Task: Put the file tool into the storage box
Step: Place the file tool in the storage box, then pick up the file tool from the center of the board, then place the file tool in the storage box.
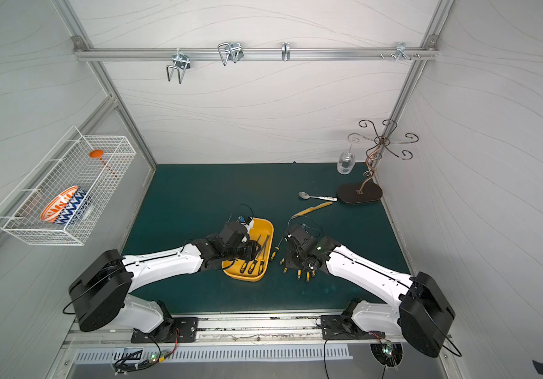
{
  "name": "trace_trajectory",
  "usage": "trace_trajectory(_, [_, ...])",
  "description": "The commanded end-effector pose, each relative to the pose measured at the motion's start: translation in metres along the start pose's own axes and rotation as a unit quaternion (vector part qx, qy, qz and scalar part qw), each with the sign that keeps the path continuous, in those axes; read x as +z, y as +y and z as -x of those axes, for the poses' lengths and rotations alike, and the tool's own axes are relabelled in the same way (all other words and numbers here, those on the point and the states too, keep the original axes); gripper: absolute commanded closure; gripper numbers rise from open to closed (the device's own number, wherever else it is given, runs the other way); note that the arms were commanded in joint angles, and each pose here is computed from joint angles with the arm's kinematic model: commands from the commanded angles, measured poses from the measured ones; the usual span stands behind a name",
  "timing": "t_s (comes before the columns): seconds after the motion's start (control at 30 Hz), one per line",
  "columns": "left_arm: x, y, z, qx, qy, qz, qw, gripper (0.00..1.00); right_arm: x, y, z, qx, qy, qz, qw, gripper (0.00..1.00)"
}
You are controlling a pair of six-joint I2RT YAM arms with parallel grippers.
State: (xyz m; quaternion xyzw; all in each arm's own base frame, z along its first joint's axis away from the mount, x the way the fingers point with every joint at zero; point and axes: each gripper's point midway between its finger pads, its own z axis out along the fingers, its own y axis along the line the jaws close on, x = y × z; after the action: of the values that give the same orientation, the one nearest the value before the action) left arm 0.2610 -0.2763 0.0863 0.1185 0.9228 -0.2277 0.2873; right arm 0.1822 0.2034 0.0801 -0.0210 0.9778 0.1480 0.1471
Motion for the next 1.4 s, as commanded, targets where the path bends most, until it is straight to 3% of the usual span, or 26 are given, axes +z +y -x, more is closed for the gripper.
trace_trajectory(0.0, [-0.01,-0.005,0.01,-0.001,-0.025,-0.009,1.0,0.49,0.011,-0.029,-0.017,0.016,0.033,-0.06,0.998,0.62])
trace_trajectory(0.43, [-0.021,-0.001,0.008,-0.004,-0.034,-0.009,0.999,0.48,0.045,-0.041,-0.04,0.019,0.09,-0.087,0.992,0.64])
trace_trajectory(0.77, [-0.035,-0.018,0.021,0.004,-0.051,-0.044,0.998,0.39,0.043,-0.033,-0.037,0.014,0.087,-0.069,0.994,0.93])
trace_trajectory(0.93, [-0.055,-0.047,0.036,0.009,-0.07,-0.115,0.991,0.37,0.015,0.007,-0.017,-0.005,0.045,0.033,0.998,0.93])
trace_trajectory(1.13, [-0.076,-0.083,0.048,0.007,-0.08,-0.207,0.975,0.36,-0.017,0.065,-0.004,-0.036,0.021,0.176,0.984,0.93])
trace_trajectory(1.37, [-0.078,-0.087,0.05,0.012,-0.083,-0.215,0.973,0.35,-0.041,0.125,-0.004,-0.102,0.027,0.251,0.962,0.92])
